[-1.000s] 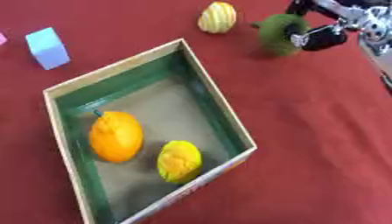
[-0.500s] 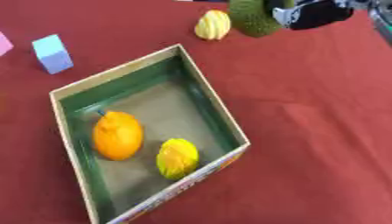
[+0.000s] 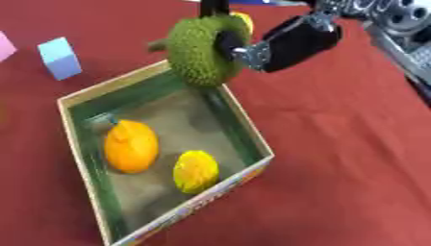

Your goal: Pick up objects on the table and place them in the box.

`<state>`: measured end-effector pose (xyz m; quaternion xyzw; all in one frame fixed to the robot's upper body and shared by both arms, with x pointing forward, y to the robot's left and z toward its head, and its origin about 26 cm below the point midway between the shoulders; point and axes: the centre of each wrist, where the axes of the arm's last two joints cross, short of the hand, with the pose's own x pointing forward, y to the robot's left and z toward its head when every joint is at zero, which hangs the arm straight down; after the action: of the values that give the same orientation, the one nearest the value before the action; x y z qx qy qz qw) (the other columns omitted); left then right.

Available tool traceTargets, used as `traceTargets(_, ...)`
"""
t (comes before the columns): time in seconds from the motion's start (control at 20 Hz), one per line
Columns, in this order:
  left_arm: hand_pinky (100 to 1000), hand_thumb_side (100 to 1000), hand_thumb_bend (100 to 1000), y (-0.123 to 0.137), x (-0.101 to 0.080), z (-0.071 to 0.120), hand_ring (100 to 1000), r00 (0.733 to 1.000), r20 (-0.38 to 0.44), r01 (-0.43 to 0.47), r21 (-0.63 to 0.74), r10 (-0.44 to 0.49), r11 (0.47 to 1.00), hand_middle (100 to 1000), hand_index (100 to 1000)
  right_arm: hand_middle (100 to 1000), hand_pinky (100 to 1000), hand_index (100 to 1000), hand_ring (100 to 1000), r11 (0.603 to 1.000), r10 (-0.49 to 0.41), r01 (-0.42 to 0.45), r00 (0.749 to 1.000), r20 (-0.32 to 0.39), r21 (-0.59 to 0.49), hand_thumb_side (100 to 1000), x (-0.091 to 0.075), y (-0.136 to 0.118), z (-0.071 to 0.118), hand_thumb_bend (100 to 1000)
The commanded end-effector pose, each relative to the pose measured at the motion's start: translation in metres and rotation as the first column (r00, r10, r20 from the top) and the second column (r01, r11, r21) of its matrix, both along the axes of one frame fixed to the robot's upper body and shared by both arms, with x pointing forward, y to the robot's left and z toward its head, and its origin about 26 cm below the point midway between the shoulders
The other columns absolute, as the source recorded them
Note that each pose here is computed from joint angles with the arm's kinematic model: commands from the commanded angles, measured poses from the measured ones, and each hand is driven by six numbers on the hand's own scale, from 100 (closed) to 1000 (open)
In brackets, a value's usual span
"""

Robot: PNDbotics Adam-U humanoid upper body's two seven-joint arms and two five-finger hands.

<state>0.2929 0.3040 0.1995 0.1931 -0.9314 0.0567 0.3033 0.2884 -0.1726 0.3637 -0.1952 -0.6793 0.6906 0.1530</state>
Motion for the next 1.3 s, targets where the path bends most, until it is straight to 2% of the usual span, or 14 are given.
traceTargets(0.05,754,640,132,0.003,-0.003,0.007,692,1.0,0.023,-0.007,0.014,0.007,1.0,650,797,527,819,682,713,0.999,0.031,-0.031,1.0,0.0,-0.034,100,-0.007,0.011,0.001,100)
traceTargets(0.2,754,642,132,0.002,-0.002,0.007,692,1.0,0.024,-0.007,0.01,0.007,1.0,649,795,527,818,680,711,0.998,0.007,-0.008,1.0,-0.013,-0.057,100,-0.005,0.018,-0.006,100)
traceTargets(0.55,754,645,131,0.001,-0.002,0.008,691,1.0,0.028,0.001,0.007,-0.001,1.0,649,794,546,820,695,723,0.992,-0.052,0.048,0.998,-0.03,-0.119,100,0.016,0.027,-0.028,100)
traceTargets(0.75,754,645,130,0.0,-0.002,0.008,690,1.0,0.029,0.004,0.006,-0.004,1.0,649,794,725,850,824,831,0.982,-0.057,0.049,0.998,-0.035,-0.184,100,0.023,0.028,-0.037,142)
traceTargets(0.95,754,647,131,0.0,-0.002,0.008,690,1.0,0.03,0.005,0.007,-0.006,1.0,649,794,794,877,863,887,0.976,-0.059,0.053,0.998,-0.022,-0.209,100,0.024,0.023,-0.035,181)
traceTargets(1.1,754,647,131,0.0,-0.001,0.009,690,1.0,0.031,0.005,0.008,-0.006,1.0,649,794,826,890,885,913,0.977,-0.061,0.055,0.998,-0.023,-0.206,100,0.024,0.016,-0.028,167)
traceTargets(1.3,754,648,131,0.001,-0.002,0.009,689,1.0,0.031,0.003,0.008,-0.004,1.0,649,794,823,892,891,914,0.989,-0.072,0.068,0.997,-0.022,-0.133,100,0.026,0.004,-0.014,101)
